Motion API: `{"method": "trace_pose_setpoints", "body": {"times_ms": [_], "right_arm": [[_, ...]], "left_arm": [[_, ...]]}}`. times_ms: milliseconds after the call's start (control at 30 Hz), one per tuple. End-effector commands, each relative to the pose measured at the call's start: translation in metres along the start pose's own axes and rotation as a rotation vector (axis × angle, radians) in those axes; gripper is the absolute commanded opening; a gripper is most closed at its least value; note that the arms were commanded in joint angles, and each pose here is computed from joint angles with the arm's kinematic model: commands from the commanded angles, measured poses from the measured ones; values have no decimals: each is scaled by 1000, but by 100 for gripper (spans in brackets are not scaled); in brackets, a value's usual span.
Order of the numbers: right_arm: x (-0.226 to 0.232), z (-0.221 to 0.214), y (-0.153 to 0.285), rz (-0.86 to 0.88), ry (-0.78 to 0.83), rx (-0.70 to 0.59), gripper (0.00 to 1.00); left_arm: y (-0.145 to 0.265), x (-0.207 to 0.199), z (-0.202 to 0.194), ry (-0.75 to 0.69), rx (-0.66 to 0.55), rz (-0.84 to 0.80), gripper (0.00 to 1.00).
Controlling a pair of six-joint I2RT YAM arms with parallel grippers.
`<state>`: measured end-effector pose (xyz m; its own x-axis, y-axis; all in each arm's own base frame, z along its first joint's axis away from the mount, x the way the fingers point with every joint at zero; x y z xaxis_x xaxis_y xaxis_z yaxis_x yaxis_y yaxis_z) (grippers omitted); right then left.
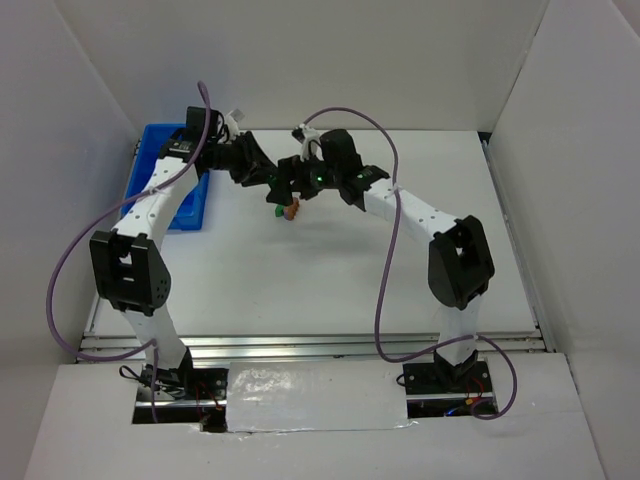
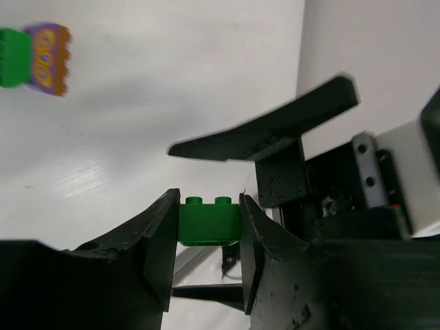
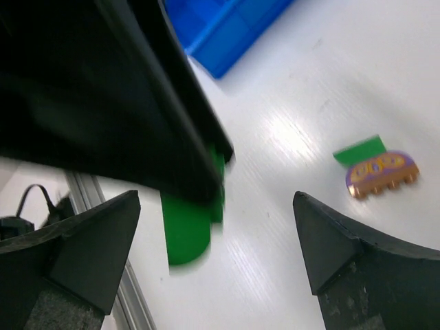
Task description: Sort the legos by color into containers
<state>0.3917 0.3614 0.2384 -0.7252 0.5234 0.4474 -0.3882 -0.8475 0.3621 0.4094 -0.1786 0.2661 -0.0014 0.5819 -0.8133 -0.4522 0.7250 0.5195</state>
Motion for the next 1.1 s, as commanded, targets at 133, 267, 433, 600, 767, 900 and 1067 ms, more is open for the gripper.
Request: {"method": "trace_pose_setpoints", "body": {"times_ms": [133, 267, 433, 600, 767, 900, 1067], "right_arm": [[25, 26, 67, 19, 62, -145, 100], [16, 6, 88, -17, 35, -128, 100], [10, -8, 107, -28, 22, -125, 100], [6, -5, 120, -17, 12, -159, 100], [3, -4, 125, -4, 4, -170, 100], [5, -4, 126, 0, 0, -170, 100], [1, -6, 122, -6, -1, -158, 100]], "left_arm": [[42, 63, 59, 18, -242, 281, 0], [74, 104, 83, 90, -366, 412, 0], [125, 181, 106, 184, -602, 680, 0], [148, 238, 103, 255, -757, 824, 0], [151, 268, 109, 282, -839, 857, 0], [160, 278, 123, 353, -852, 799, 0], [169, 272, 136, 331, -871, 789, 0]]}}
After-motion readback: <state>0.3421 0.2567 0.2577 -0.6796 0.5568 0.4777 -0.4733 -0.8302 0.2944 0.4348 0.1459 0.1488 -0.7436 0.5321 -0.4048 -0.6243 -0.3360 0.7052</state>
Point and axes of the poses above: each gripper's point midway between its finger pads, its own y axis back along the fingers, its own x axis along the line the jaws close on, z = x × y, the point moved 3 cm from there along y, back along the fingers, and after that the axes turned 1 degree about y, right-handed, at the moved point
